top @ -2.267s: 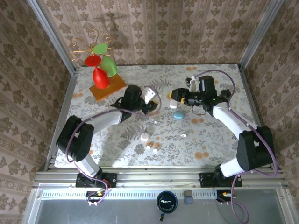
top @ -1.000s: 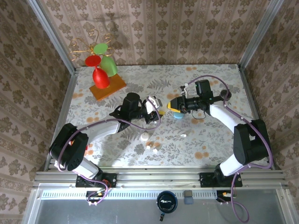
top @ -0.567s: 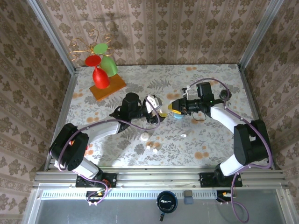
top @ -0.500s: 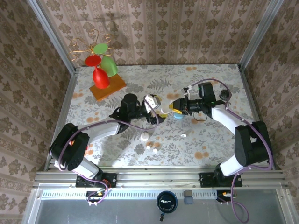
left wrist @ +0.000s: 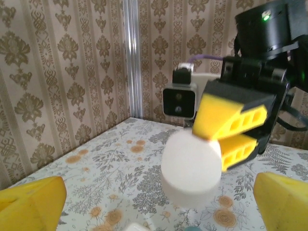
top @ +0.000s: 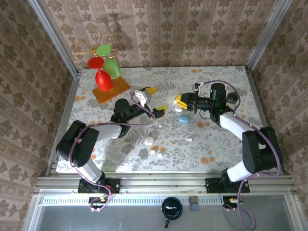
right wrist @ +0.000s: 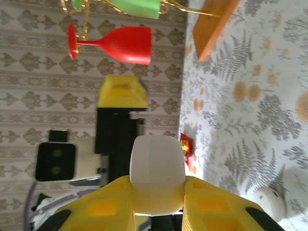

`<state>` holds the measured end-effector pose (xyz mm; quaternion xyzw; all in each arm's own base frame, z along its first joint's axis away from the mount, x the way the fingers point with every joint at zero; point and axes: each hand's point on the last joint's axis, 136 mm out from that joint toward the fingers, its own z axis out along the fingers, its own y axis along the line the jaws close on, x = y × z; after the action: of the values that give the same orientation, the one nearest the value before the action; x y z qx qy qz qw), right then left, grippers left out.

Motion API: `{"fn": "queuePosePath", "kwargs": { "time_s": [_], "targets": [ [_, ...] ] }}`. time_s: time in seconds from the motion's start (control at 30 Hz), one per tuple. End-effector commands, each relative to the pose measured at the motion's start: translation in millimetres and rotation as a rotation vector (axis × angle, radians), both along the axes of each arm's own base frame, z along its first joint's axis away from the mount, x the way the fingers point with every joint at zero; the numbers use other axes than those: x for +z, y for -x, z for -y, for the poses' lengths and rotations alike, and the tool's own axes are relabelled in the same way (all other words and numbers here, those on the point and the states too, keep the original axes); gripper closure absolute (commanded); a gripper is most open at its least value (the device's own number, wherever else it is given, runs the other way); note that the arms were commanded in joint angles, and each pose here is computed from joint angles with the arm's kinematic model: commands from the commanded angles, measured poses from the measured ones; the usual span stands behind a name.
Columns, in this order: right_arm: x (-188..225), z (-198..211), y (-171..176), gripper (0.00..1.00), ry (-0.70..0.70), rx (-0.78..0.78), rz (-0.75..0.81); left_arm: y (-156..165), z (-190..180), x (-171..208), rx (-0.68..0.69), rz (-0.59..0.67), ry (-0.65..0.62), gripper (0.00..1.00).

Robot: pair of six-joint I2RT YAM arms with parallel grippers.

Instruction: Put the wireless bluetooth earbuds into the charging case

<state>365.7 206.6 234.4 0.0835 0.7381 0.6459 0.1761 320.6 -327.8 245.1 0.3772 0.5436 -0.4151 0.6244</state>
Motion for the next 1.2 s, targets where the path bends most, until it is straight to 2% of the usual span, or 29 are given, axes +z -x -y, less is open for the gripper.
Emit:
{"fn": "queuePosePath", "kwargs": {
  "time_s": [0.0,0.2,0.27,0.4,0.8,1.07,1.17],
  "targets": [
    [19,-2,-2,0.79,-0.113,0.015,-0.001,8,4,37,-0.066,0.100,0.080,0.00],
    [34,-2,-3,0.81,-0.237,0.028,-0.010,10,15,38,-0.125,0.100,0.082,0.00],
    [40,-2,-2,0.81,-0.280,0.034,-0.004,12,20,38,-0.151,0.104,0.081,0.03],
    [45,-4,4,0.81,-0.279,0.046,0.017,15,27,41,-0.173,0.104,0.085,0.13],
    [59,-12,9,0.81,-0.284,0.077,0.046,9,41,39,-0.213,0.087,0.091,0.17],
    [60,-14,8,0.81,-0.285,0.079,0.051,6,43,36,-0.221,0.068,0.093,0.30],
    [58,-13,6,0.81,-0.284,0.077,0.046,5,42,36,-0.219,0.070,0.092,0.38]
  ]
}}
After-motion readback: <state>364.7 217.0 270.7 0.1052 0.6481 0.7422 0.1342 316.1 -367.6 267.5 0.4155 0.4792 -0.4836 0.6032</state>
